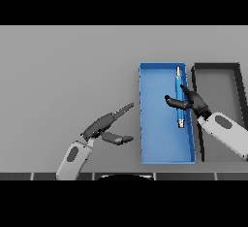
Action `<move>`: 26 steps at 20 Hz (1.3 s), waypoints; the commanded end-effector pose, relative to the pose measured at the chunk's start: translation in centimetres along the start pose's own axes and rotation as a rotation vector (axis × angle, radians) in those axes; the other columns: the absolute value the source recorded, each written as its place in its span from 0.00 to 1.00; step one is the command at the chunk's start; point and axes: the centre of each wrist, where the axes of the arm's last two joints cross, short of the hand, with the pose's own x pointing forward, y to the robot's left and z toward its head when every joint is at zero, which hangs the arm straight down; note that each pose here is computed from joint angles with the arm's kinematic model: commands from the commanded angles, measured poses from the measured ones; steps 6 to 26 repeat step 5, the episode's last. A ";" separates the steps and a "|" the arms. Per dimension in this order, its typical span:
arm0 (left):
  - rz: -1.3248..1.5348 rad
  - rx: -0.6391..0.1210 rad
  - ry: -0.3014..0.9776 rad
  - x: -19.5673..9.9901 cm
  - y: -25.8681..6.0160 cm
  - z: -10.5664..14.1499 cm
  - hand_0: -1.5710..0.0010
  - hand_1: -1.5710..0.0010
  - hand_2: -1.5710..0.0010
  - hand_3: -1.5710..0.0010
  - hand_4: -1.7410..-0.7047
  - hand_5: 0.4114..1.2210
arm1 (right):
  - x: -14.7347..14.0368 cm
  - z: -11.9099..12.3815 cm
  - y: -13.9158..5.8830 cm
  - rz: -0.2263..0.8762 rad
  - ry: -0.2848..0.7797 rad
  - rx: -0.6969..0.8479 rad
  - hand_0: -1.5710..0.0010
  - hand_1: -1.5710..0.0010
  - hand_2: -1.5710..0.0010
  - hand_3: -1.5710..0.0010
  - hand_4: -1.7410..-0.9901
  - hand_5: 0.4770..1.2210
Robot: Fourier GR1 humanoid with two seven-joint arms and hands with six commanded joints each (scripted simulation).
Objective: Pick up the blue pipe and place it into the blue bin.
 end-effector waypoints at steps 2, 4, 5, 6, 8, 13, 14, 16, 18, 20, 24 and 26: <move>0.007 -0.004 -0.004 0.3 -0.3 -0.1 1.00 1.00 1.00 1.00 0.83 0.02 | 0.1 0.1 0.0 0.001 0.005 0.000 1.00 1.00 1.00 1.00 0.96 0.24; 0.004 -0.005 0.006 0.7 -0.3 -0.7 1.00 1.00 1.00 1.00 0.83 0.02 | 0.4 0.1 0.0 0.013 -0.003 0.005 1.00 1.00 1.00 1.00 0.96 0.23; -0.004 -0.001 0.012 0.6 -0.4 -0.9 1.00 1.00 1.00 1.00 0.83 0.02 | 0.4 0.0 0.2 0.005 -0.004 0.013 1.00 1.00 1.00 1.00 0.96 0.22; -0.004 -0.001 0.012 0.6 -0.4 -0.9 1.00 1.00 1.00 1.00 0.83 0.02 | 0.4 0.0 0.2 0.005 -0.004 0.013 1.00 1.00 1.00 1.00 0.96 0.22; -0.004 -0.001 0.012 0.6 -0.4 -0.9 1.00 1.00 1.00 1.00 0.83 0.02 | 0.4 0.0 0.2 0.005 -0.004 0.013 1.00 1.00 1.00 1.00 0.96 0.22; -0.004 -0.001 0.012 0.6 -0.4 -0.9 1.00 1.00 1.00 1.00 0.83 0.02 | 0.4 0.0 0.2 0.005 -0.004 0.013 1.00 1.00 1.00 1.00 0.96 0.22; -0.004 -0.001 0.012 0.6 -0.4 -0.9 1.00 1.00 1.00 1.00 0.83 0.02 | 0.4 0.0 0.2 0.005 -0.004 0.013 1.00 1.00 1.00 1.00 0.96 0.22; -0.004 -0.001 0.012 0.6 -0.4 -0.9 1.00 1.00 1.00 1.00 0.83 0.02 | 0.4 0.0 0.2 0.005 -0.004 0.013 1.00 1.00 1.00 1.00 0.96 0.22; -0.004 -0.001 0.012 0.6 -0.4 -0.9 1.00 1.00 1.00 1.00 0.83 0.02 | 0.4 0.0 0.2 0.005 -0.004 0.013 1.00 1.00 1.00 1.00 0.96 0.22; -0.004 -0.001 0.012 0.6 -0.4 -0.9 1.00 1.00 1.00 1.00 0.83 0.02 | 0.4 0.0 0.2 0.005 -0.004 0.013 1.00 1.00 1.00 1.00 0.96 0.22; -0.004 -0.001 0.012 0.6 -0.4 -0.9 1.00 1.00 1.00 1.00 0.83 0.02 | 0.4 0.0 0.2 0.005 -0.004 0.013 1.00 1.00 1.00 1.00 0.96 0.22; -0.004 -0.001 0.012 0.6 -0.4 -0.9 1.00 1.00 1.00 1.00 0.83 0.02 | 0.4 0.0 0.2 0.005 -0.004 0.013 1.00 1.00 1.00 1.00 0.96 0.22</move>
